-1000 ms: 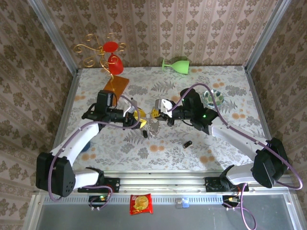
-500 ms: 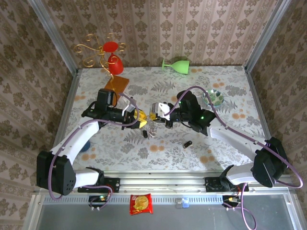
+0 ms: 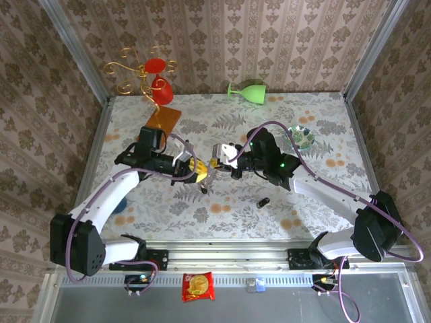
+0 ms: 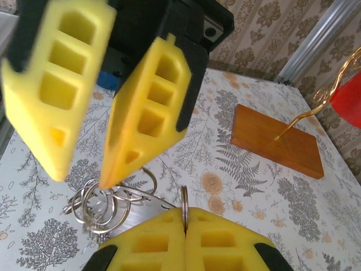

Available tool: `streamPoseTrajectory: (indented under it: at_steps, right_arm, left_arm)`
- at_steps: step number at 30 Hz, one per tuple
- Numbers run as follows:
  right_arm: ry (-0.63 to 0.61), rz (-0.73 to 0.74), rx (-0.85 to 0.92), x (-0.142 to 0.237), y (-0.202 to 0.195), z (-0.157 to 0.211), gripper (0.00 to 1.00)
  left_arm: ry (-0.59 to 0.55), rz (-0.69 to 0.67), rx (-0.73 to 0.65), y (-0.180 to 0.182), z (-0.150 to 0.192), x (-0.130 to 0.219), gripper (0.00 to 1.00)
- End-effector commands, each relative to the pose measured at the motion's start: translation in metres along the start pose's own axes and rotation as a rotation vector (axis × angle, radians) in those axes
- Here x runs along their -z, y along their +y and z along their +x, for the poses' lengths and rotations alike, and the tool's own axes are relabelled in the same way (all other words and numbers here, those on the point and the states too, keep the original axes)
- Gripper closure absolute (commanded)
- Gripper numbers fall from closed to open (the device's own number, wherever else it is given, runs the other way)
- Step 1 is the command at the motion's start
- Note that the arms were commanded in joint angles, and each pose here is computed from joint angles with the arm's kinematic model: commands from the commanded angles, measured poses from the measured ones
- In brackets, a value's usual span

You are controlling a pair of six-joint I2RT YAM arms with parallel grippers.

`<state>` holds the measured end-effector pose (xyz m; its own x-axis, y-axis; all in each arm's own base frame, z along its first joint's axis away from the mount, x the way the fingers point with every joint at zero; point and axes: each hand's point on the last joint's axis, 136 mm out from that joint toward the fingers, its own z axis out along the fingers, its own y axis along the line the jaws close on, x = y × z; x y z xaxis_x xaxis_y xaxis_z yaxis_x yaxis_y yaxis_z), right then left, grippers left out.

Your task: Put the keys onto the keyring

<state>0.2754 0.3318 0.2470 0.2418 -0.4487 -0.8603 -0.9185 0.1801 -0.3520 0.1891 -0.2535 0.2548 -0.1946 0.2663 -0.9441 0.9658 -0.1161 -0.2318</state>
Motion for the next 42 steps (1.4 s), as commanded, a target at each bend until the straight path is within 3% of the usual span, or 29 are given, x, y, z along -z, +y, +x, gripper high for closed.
streamPoseTrajectory:
  at_steps: [1,7,11,14,21,35,38,42]
  right_arm:
    - [-0.021,0.023,0.026,0.0,-0.006,-0.01,1.0]
    - [-0.034,-0.013,0.029,0.002,0.002,-0.012,1.0]
    - [-0.046,-0.049,0.02,0.001,0.008,-0.013,1.0]
    - [-0.061,-0.056,0.011,0.001,0.009,-0.016,1.0]
    - [-0.084,-0.067,0.001,-0.001,0.012,-0.021,1.0]
    - [-0.099,-0.064,0.007,-0.005,0.014,-0.025,1.0]
    - [-0.107,-0.067,0.004,-0.005,0.015,-0.027,1.0]
    - [-0.103,-0.069,0.001,-0.007,0.018,-0.027,1.0]
  left_arm:
    - [-0.002,-0.001,-0.081,-0.014,-0.01,0.006,0.64]
    - [0.004,-0.143,-0.182,-0.004,-0.016,0.025,0.63]
    - [0.033,-0.302,-0.366,0.018,-0.02,0.032,0.68]
    - [0.039,-0.346,-0.477,0.027,-0.026,0.03,0.69]
    - [0.102,-0.265,-0.531,0.033,-0.017,0.013,0.7]
    - [0.081,-0.172,-0.5,0.024,-0.011,0.002,0.76]
    - [0.087,-0.171,-0.504,0.025,-0.01,0.001,0.8]
    - [0.074,-0.167,-0.518,0.023,-0.014,-0.001,0.95]
